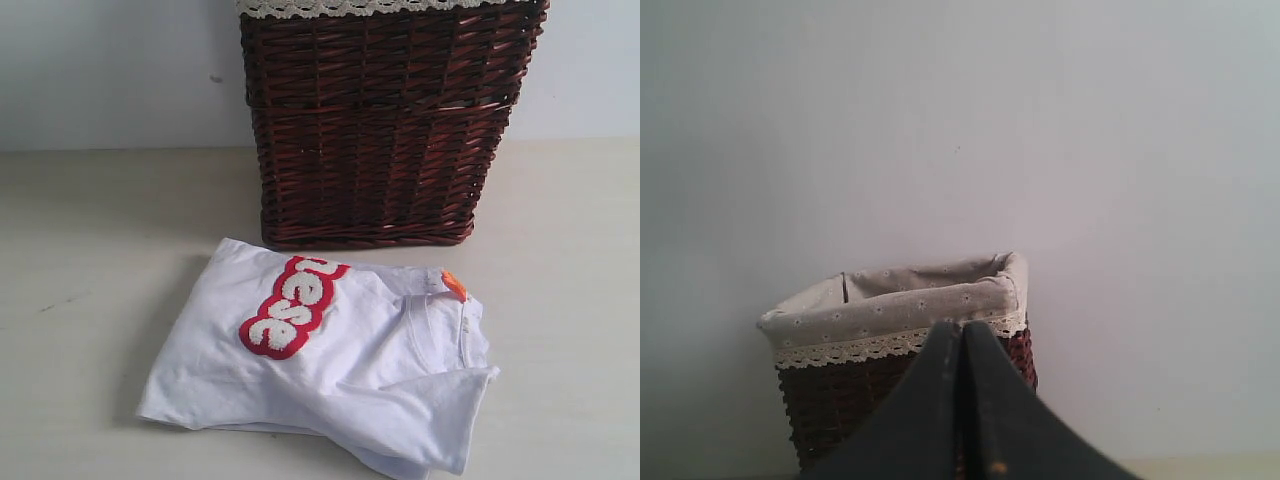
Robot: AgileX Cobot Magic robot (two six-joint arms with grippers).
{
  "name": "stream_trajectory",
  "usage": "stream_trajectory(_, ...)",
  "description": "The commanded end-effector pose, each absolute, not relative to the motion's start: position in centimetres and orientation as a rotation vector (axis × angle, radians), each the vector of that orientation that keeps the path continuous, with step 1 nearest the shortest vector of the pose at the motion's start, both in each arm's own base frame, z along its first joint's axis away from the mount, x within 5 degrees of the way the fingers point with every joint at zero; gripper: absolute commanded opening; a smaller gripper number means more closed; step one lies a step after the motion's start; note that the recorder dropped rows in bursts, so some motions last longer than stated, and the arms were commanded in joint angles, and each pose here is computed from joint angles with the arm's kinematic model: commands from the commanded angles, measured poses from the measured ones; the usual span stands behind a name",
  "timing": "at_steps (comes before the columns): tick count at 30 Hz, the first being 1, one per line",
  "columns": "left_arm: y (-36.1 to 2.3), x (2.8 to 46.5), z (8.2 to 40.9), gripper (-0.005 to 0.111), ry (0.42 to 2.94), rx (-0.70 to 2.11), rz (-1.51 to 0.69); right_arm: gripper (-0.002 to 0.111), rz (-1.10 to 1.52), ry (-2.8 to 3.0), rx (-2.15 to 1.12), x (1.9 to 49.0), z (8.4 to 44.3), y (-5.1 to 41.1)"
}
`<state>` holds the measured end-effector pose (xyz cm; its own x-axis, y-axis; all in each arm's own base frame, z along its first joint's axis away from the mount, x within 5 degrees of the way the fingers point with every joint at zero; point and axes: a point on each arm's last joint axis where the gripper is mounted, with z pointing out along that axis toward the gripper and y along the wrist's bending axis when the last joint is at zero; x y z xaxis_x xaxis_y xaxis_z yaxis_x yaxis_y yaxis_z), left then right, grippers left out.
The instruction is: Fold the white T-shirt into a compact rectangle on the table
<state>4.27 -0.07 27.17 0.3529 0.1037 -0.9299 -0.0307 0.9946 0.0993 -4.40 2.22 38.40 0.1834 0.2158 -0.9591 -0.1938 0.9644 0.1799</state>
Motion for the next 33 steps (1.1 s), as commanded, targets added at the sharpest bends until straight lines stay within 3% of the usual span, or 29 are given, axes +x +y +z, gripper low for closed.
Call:
stream_trajectory(1,-0.1,5.3,23.1,0.000,1.312,0.060,0.074,0.000,0.291,1.351,0.019,-4.6,38.5,2.2)
stream_trajectory(12,0.3,5.3,18.1,0.000,1.843,0.043,0.078,0.000,0.291,1.351,0.019,-4.6,38.5,2.2)
stream_trajectory(33,0.2,5.3,18.1,0.000,1.839,0.033,0.060,0.000,0.291,1.351,0.019,-4.6,38.5,2.2)
